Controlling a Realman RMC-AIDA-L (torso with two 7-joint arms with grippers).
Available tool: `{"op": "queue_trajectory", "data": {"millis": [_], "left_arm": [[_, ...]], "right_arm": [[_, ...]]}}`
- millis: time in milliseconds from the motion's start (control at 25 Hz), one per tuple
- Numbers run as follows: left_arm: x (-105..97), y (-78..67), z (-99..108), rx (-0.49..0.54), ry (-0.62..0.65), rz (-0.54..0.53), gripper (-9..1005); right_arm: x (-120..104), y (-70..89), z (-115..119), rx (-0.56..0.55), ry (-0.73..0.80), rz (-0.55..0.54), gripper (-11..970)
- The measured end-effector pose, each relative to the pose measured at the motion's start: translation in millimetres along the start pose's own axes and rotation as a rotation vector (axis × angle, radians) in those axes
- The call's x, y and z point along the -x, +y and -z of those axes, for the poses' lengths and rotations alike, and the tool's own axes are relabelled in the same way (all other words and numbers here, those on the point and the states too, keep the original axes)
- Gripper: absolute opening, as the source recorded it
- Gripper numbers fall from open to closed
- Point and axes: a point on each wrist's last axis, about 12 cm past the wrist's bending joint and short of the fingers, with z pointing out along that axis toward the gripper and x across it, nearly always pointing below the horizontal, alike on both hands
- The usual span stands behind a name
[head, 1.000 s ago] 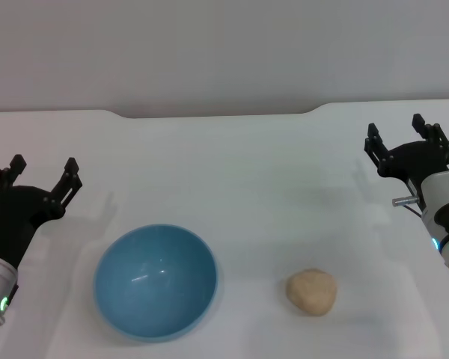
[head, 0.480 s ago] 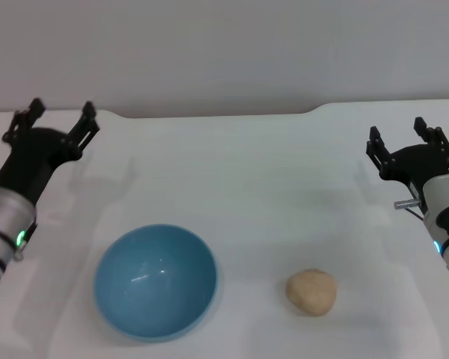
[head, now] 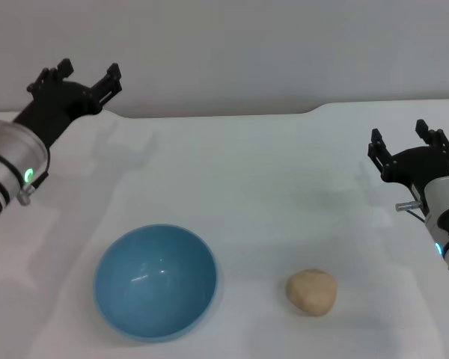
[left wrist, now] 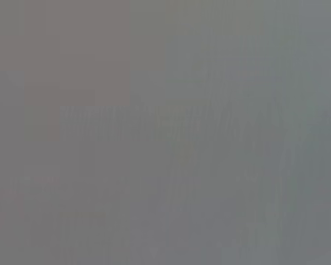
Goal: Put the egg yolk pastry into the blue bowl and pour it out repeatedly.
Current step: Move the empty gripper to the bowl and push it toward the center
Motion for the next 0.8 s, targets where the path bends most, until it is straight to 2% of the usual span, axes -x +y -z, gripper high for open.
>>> {"op": "queue_trajectory", "data": {"millis": [200,280,520,560,800], "left_arm": [[27,0.7,-3,0.039,0.072,-0.047,859],[43,-4.8,-1,0.071,0.12,-0.076,859],[52,-14.4,4,0.098,0.186,-0.109,859],[55,-19.8,8,0.117,0.256,-0.111,859],[60,-35.9,13,0.149,0.44,-0.158,859]], "right_arm": [[0,-0.5,0,-0.001,0.001,0.001,695],[0,-0.6,0,-0.001,0.002,0.001,695],[-1,-0.6,0,-0.001,0.003,0.001,695],[-1,-0.6,0,-0.001,0.003,0.001,695],[-1,-0.3,0,0.0,0.003,0.0,695]]}}
